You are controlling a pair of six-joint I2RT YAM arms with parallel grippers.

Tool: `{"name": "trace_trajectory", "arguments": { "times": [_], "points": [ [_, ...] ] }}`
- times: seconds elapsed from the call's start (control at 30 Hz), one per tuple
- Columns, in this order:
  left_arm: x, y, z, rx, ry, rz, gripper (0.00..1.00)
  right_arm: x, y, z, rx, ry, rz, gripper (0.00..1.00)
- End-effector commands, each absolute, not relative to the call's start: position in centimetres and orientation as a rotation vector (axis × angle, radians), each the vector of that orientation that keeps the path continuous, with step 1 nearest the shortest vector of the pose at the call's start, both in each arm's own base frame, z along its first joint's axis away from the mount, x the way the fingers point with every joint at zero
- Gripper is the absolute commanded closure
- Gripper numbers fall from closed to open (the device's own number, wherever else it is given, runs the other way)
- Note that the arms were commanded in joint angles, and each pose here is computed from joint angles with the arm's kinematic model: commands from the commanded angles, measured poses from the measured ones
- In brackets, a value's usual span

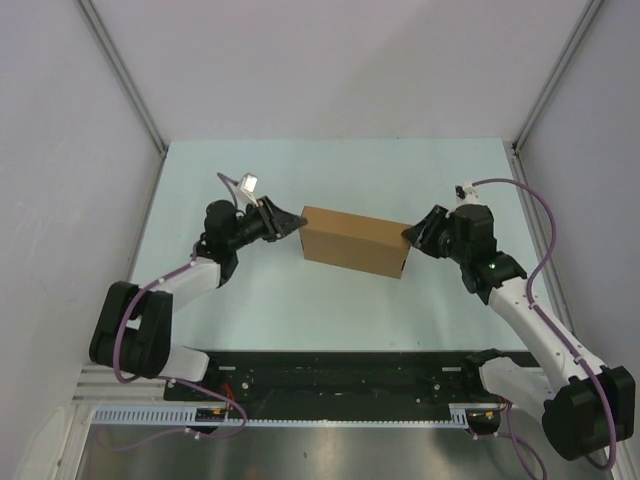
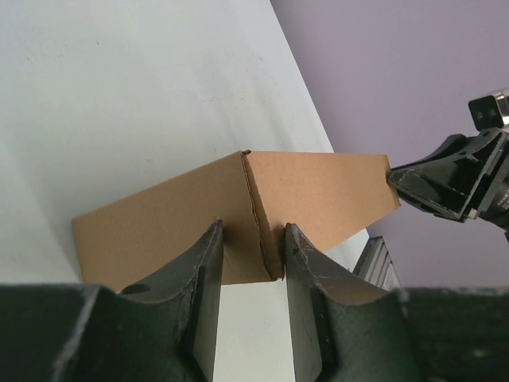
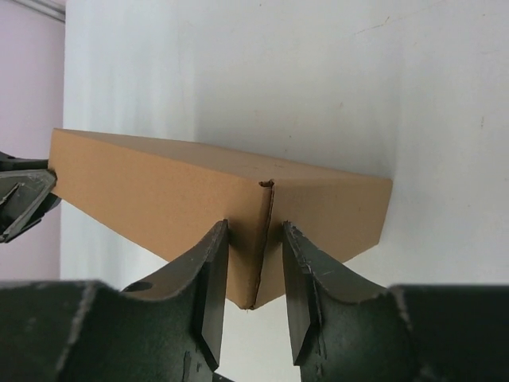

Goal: Fold the paper box

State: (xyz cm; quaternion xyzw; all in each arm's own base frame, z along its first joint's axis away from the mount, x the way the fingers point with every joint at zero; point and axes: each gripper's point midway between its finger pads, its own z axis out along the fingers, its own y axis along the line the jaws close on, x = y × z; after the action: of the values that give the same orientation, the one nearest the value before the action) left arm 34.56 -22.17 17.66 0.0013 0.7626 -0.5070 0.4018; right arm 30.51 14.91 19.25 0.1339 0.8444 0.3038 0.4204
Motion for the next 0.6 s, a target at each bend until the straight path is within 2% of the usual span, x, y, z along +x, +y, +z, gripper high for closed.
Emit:
{"name": "trace_trajectory", "arguments": {
  "times": [0.0,0.3,0.5,0.57],
  "points": [
    [28.6,-22.3,9.6,-0.09,2.241,-1.22,1.0,26.7,15.2,15.6,0.246,2.243,0.643,0.68],
    [21.8,-22.2,7.9,-0.128,2.255,-1.147,1.0,21.4,14.9,12.2,0.244,2.334,0.477,0.67],
    [19.3,-21.0,7.2,-0.211,2.201,-1.126,0.96,19.9,14.1,9.5,0.297,2.389,0.407,0.57],
    [19.3,-20.4,6.6,-0.232,2.195,-1.09,0.9,19.8,13.9,8.6,0.306,2.408,0.377,0.52]
  ]
}}
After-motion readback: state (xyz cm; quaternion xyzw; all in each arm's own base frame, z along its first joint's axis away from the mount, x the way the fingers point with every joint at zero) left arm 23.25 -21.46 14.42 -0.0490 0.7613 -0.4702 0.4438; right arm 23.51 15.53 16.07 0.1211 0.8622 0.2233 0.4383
